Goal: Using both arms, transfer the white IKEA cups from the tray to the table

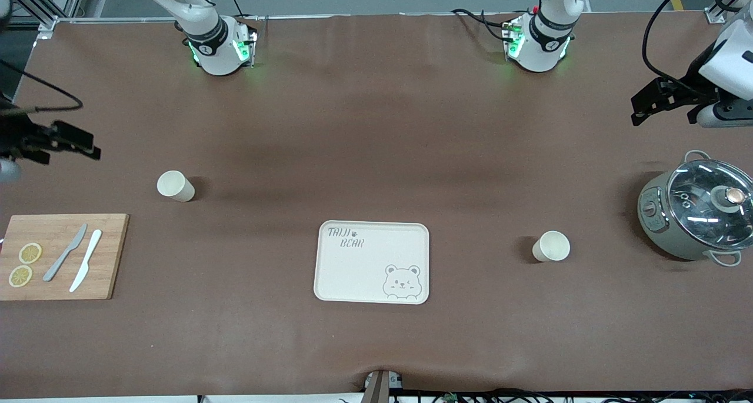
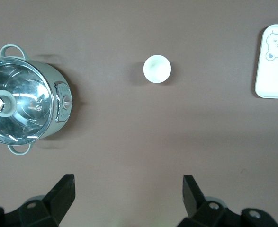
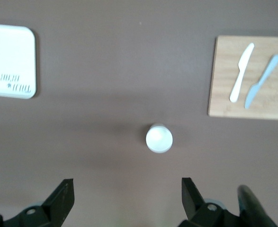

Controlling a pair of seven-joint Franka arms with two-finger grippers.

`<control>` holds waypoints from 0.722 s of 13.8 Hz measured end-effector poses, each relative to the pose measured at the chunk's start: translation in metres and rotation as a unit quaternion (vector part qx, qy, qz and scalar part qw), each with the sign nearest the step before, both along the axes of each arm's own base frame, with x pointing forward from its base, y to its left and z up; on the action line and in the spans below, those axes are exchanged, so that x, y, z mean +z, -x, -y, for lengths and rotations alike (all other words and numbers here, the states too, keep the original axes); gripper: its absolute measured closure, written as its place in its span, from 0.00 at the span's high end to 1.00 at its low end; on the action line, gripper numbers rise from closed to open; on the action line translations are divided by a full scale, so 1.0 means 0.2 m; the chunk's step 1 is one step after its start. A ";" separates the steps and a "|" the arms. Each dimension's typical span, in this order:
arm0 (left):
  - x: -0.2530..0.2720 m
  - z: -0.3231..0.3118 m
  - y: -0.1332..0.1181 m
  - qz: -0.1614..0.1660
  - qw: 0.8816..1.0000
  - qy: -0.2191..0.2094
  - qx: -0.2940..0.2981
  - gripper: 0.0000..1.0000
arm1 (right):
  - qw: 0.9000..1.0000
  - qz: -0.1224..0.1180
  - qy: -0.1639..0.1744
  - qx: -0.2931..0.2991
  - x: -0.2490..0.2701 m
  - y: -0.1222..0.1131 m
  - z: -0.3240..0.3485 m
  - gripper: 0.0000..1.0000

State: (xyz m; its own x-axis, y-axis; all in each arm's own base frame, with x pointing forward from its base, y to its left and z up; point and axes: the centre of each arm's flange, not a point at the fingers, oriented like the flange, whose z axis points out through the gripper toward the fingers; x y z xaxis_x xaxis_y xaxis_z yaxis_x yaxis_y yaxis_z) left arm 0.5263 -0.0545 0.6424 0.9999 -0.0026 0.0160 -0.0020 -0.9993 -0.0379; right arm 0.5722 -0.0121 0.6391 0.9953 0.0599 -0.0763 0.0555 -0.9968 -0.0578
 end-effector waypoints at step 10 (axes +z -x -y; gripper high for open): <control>-0.01 0.03 0.00 -0.001 1.000 0.000 -0.005 1.00 | 1.000 -0.013 0.017 0.007 0.18 0.32 -0.04 1.00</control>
State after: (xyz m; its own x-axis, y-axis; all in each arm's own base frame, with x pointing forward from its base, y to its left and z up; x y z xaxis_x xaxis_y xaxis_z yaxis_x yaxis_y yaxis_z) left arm 0.5261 -0.0604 0.6408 0.9998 -0.0135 0.0130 -0.0129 -0.9992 -0.0387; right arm 0.5075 -0.0049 0.6749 0.9921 0.0701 -0.1037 0.0679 -0.9974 -0.0245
